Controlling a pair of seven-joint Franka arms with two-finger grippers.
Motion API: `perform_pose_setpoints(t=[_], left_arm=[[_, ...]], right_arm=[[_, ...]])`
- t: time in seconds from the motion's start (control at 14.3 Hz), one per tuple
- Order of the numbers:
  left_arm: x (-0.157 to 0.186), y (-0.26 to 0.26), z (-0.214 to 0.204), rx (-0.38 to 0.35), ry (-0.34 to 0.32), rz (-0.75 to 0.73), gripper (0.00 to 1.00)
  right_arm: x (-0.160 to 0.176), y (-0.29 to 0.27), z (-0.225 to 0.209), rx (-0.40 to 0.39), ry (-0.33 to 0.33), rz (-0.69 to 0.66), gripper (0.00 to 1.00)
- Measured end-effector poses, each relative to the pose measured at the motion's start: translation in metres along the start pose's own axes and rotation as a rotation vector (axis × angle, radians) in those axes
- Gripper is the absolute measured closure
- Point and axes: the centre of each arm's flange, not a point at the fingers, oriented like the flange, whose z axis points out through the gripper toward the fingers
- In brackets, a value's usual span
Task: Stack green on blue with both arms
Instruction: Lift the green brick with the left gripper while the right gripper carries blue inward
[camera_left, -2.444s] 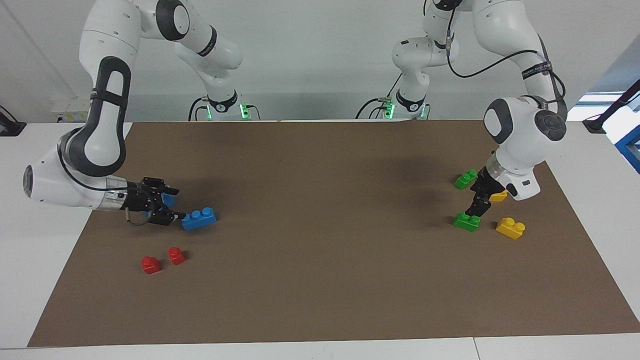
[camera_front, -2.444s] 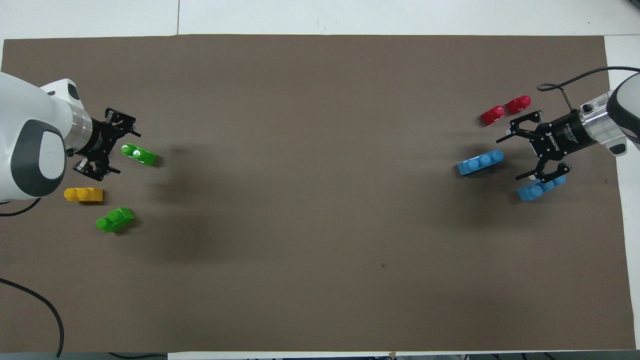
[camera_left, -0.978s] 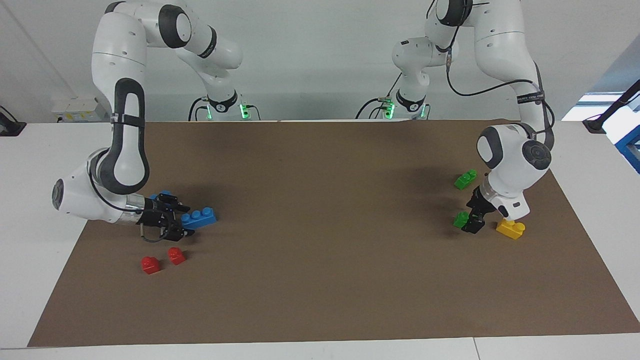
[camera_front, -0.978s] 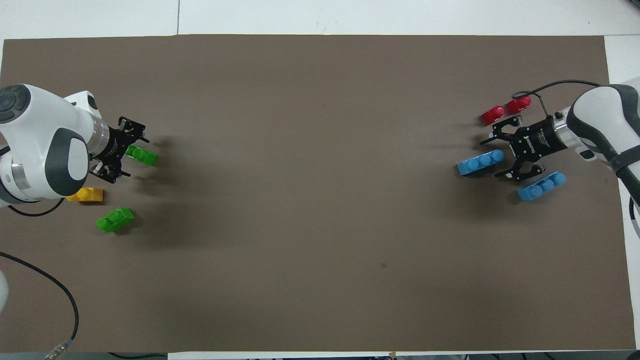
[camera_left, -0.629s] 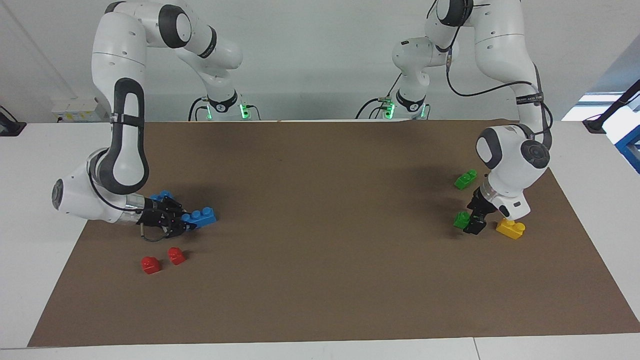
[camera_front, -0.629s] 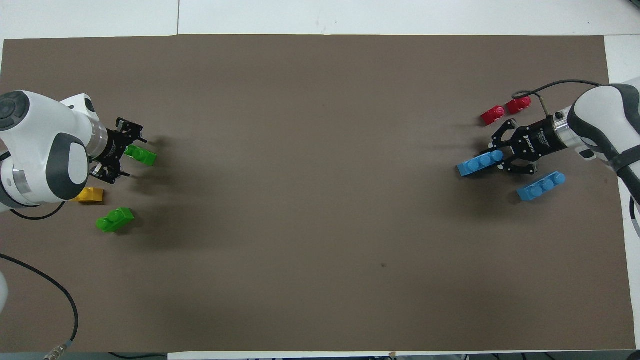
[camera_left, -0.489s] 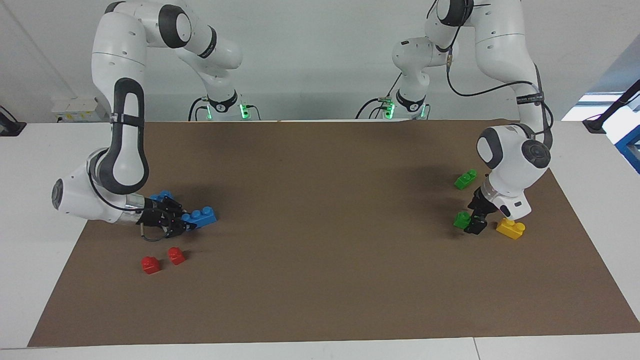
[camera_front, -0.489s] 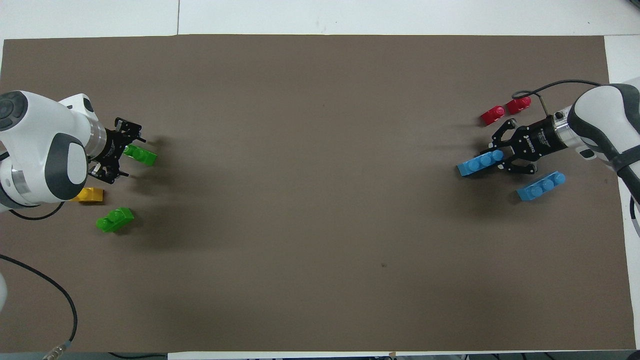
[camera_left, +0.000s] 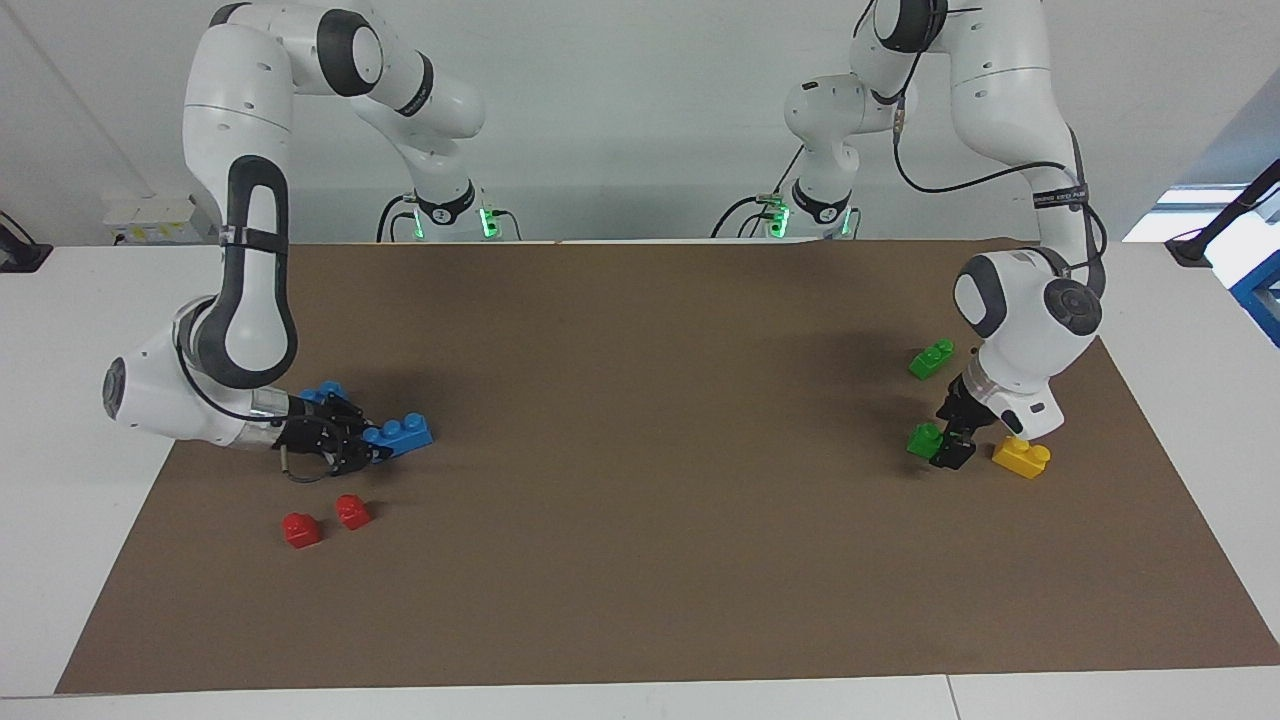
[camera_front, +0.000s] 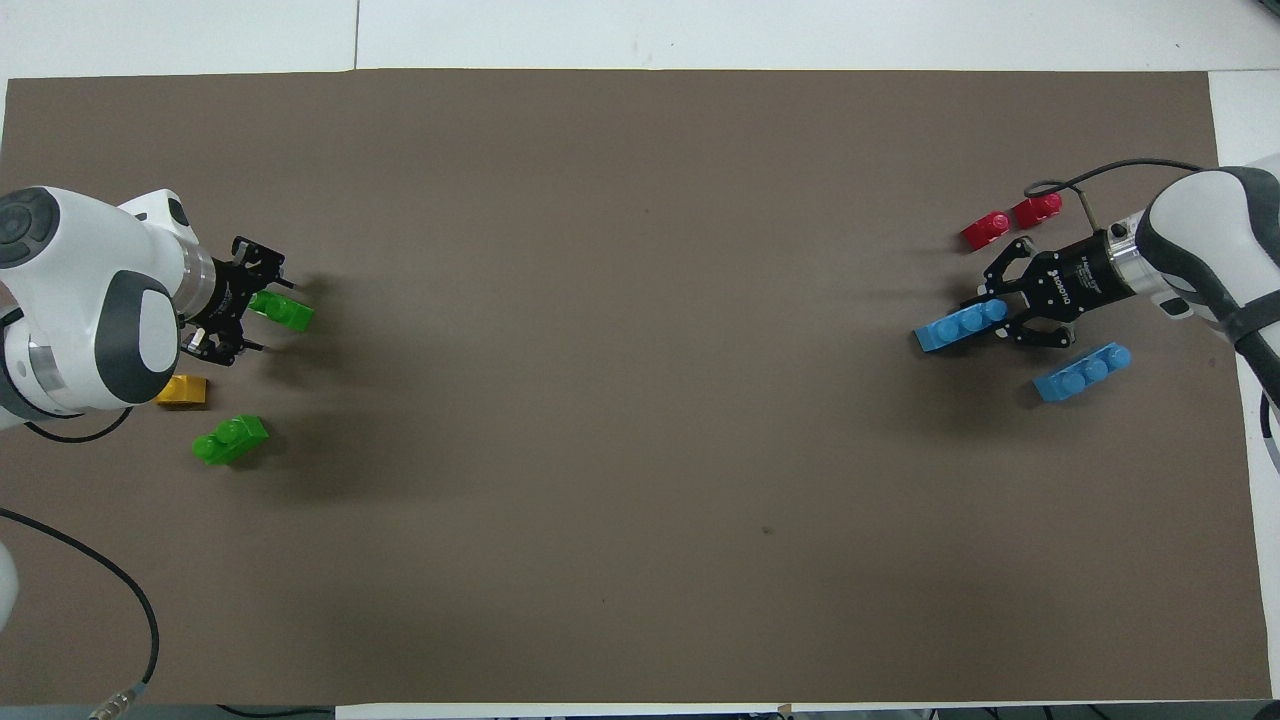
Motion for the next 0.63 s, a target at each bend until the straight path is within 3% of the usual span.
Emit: perform_pose_setpoints(t=[0.14,0.21,0.63], left_arm=[[0.0,0.0,-0.006,-0.009,0.006,0.001,0.61],[0.0,0.001,-0.007,-0.012,0.008,0.001,0.65],[0.0,0.003,-0.009,-0.025,0.016,0.006,0.65]], right_arm=[[-0.002,-0.002,-0.004,0.007,-0.003,0.017,0.65],[-0.006,-0.005,-0.006,0.005,-0.008,0.033,0.65],[-0.061,-0.038,-0.008,0.005,-0.031,0.118,0.65]])
